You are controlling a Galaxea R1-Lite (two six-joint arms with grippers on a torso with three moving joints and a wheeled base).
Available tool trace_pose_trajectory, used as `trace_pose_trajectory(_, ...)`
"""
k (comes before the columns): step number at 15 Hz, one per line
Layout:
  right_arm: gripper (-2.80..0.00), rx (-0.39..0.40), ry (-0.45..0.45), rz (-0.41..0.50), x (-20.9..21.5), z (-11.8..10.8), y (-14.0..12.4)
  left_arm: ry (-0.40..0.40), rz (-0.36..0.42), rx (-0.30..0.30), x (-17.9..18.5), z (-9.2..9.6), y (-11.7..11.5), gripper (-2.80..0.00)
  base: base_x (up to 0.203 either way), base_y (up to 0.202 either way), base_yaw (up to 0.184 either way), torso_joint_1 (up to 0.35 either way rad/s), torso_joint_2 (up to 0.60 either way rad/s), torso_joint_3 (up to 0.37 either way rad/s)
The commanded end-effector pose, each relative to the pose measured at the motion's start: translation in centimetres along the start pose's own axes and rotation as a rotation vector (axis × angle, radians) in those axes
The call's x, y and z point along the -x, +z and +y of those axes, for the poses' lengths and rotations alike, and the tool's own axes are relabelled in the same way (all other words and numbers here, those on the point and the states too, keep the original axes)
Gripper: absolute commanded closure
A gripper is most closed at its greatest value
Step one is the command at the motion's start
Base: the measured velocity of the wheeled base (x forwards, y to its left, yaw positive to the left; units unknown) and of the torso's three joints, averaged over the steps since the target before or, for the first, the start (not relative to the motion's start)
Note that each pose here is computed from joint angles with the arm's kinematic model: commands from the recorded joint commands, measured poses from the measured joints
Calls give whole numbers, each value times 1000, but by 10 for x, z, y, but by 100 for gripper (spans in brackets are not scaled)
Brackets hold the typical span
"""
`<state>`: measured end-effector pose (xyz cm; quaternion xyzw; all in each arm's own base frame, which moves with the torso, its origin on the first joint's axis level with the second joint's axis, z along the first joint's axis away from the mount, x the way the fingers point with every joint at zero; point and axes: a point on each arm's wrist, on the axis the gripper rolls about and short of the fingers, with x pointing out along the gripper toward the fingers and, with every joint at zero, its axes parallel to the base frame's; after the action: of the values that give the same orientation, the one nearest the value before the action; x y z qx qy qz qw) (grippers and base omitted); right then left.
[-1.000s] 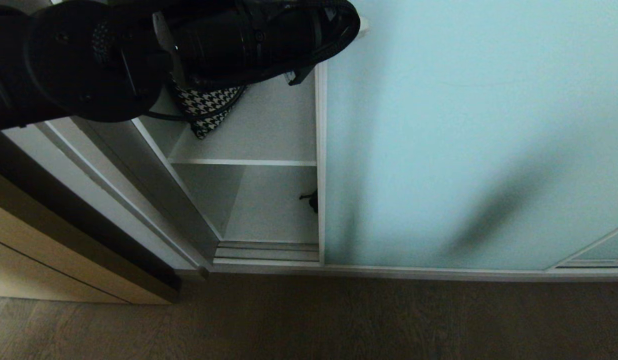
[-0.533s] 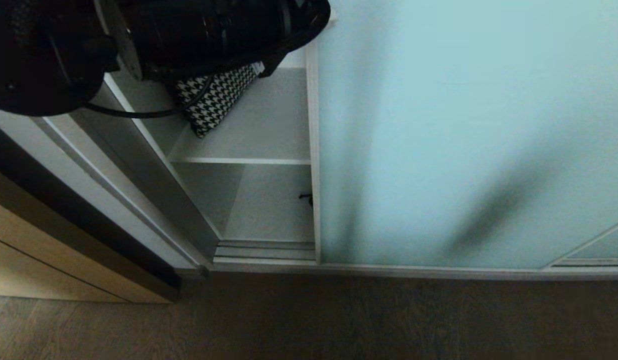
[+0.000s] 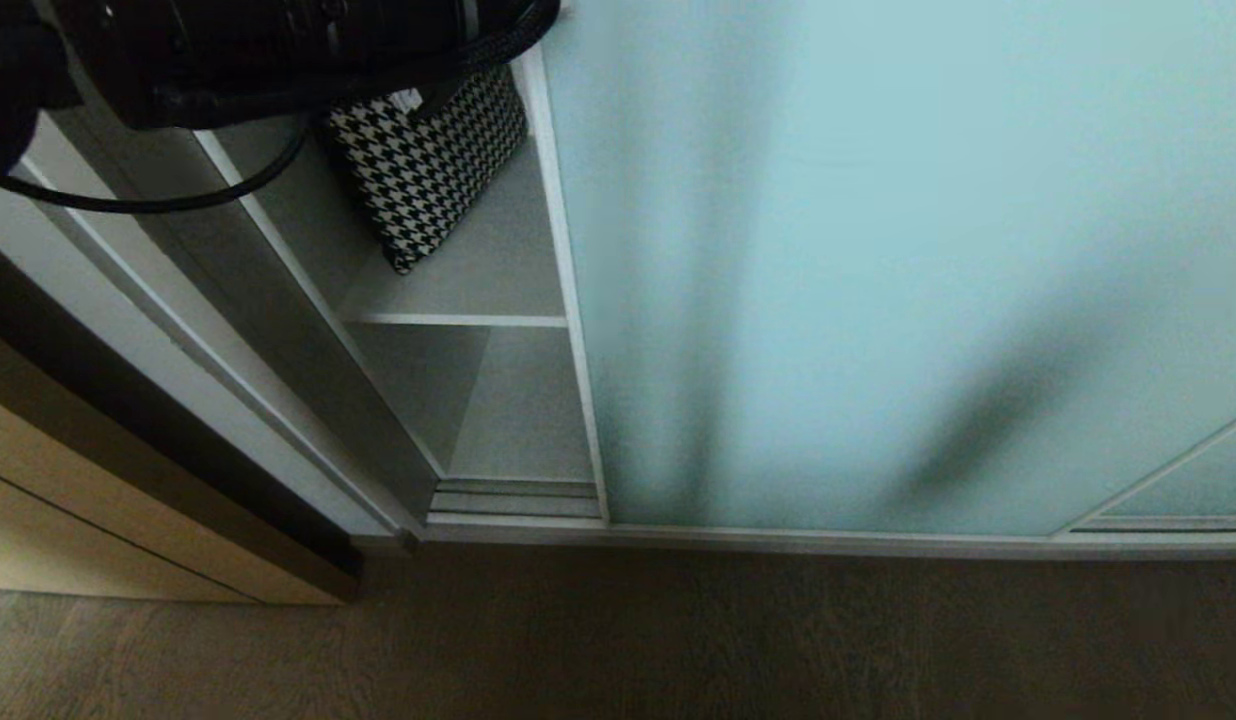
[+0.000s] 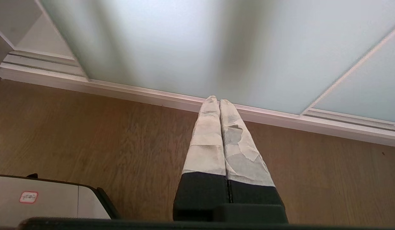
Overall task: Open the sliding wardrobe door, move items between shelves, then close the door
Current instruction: Close the door
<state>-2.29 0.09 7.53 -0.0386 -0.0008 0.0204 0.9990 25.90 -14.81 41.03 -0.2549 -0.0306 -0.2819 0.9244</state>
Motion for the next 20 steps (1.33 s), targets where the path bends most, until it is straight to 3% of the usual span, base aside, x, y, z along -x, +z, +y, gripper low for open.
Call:
trace_pose_trajectory(1,0,-1,1,0,0,0,0,12,-59,-6,17,0,19,0,0,0,0,0,0,0)
trace_pose_trajectory(10,0,-1,2,0,0,0,0,157,-162,-41,65,22,48,0,0,0,0,0,0,0)
trace_pose_trajectory(20,0,-1,1,0,0,0,0,183,-216,-60,164,-6,70,0,0,0,0,0,0,0)
